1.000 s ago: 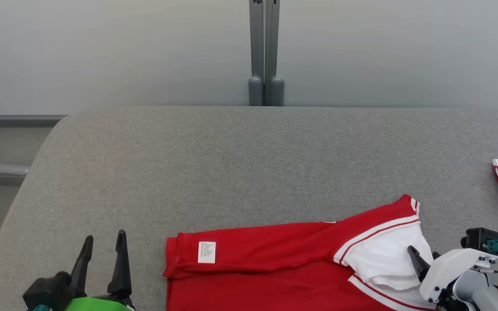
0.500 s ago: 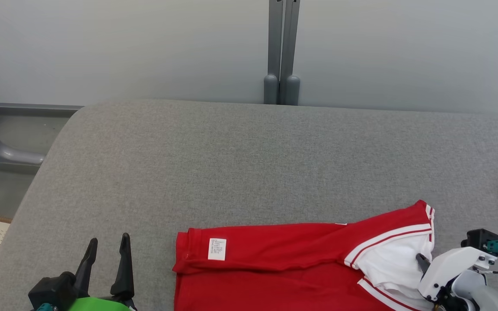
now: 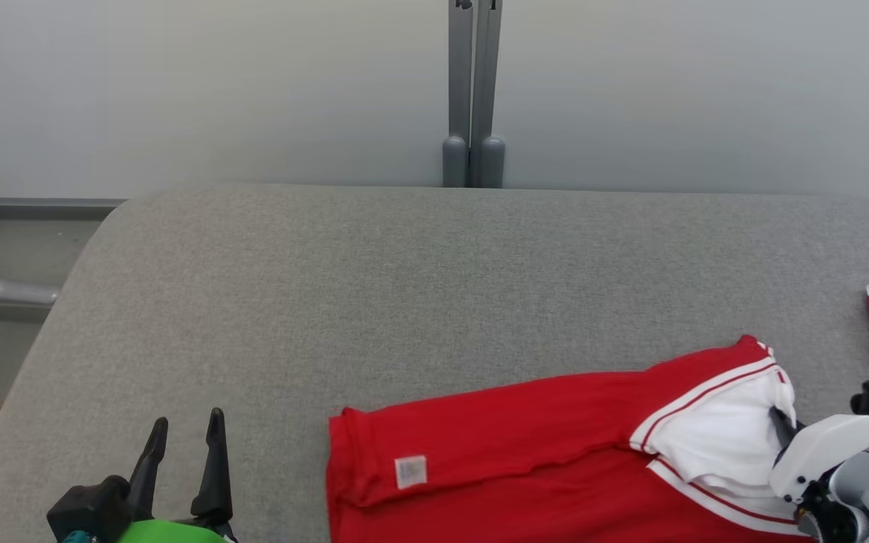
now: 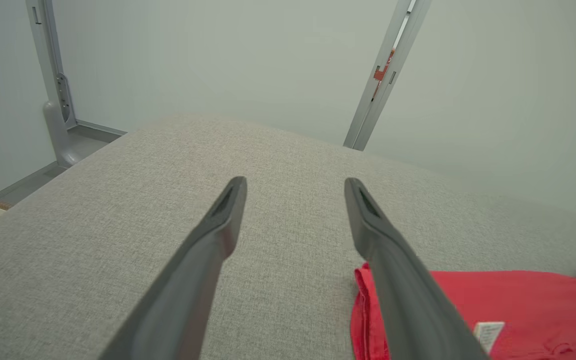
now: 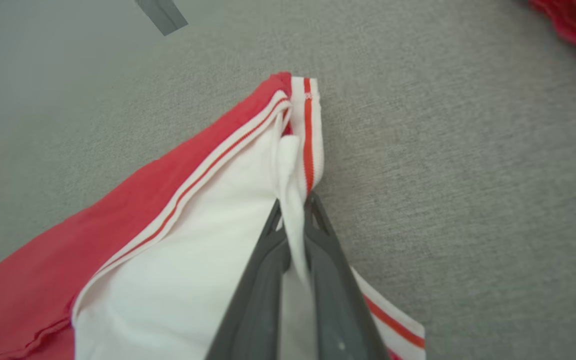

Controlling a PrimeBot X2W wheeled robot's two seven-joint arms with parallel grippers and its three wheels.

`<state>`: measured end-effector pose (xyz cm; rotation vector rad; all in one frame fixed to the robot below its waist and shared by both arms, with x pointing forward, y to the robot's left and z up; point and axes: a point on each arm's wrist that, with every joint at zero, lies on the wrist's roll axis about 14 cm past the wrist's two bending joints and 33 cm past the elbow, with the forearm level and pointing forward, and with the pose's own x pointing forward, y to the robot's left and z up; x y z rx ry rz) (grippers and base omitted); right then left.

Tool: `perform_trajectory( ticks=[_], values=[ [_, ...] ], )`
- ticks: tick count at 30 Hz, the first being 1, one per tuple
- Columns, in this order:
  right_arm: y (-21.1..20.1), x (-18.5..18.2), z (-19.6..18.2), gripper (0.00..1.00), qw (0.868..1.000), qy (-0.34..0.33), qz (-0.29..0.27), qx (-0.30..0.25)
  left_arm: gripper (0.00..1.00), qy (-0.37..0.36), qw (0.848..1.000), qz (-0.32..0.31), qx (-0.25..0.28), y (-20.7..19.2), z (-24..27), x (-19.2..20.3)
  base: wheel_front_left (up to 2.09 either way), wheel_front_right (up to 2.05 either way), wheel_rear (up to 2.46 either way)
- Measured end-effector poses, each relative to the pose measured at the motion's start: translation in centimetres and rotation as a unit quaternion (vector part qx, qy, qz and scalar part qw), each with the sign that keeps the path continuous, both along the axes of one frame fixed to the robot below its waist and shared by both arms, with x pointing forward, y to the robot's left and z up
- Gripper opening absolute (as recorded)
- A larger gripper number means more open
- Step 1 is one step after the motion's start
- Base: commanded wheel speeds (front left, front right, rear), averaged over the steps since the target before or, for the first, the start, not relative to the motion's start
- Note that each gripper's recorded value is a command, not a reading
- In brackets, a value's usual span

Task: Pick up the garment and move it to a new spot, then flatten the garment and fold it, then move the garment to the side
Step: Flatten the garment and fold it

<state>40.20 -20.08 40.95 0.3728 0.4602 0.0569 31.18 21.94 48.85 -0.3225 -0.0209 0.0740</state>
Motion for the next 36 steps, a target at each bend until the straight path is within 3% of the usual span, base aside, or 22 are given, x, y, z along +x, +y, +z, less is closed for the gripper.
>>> perform_trajectory(
  ticks=[8, 12, 19, 23, 36],
  values=[
    [-6.1, -0.4, 2.0, 0.00, 0.997, -0.029, -0.049, -0.042, 1.00, -0.008, 1.000, -0.003, 0.003, -1.1, 0.3, 0.3, 0.00, 0.00, 0.00],
    [-5.9, 0.0, 3.4, 0.00, 0.997, -0.055, -0.048, -0.035, 1.00, -0.013, 1.000, -0.010, 0.007, -1.7, 0.5, 0.6, 0.00, 0.00, 0.00],
    [1.8, 1.9, 7.7, 0.00, 0.990, -0.128, 0.053, -0.013, 1.00, -0.014, 1.000, -0.011, -0.002, -2.0, 0.3, 0.3, 0.00, 0.00, 0.00],
    [7.9, 1.7, 8.5, 0.00, 0.982, -0.135, 0.131, -0.001, 1.00, -0.010, 1.000, -0.004, -0.003, -1.4, -0.2, -0.3, 0.00, 0.00, 0.00],
    [22.4, -3.7, 6.5, 0.00, 0.947, -0.094, 0.305, 0.037, 1.00, 0.000, 0.999, 0.049, -0.004, 1.7, -1.1, -3.3, 0.00, 0.00, 0.00]
  ],
)
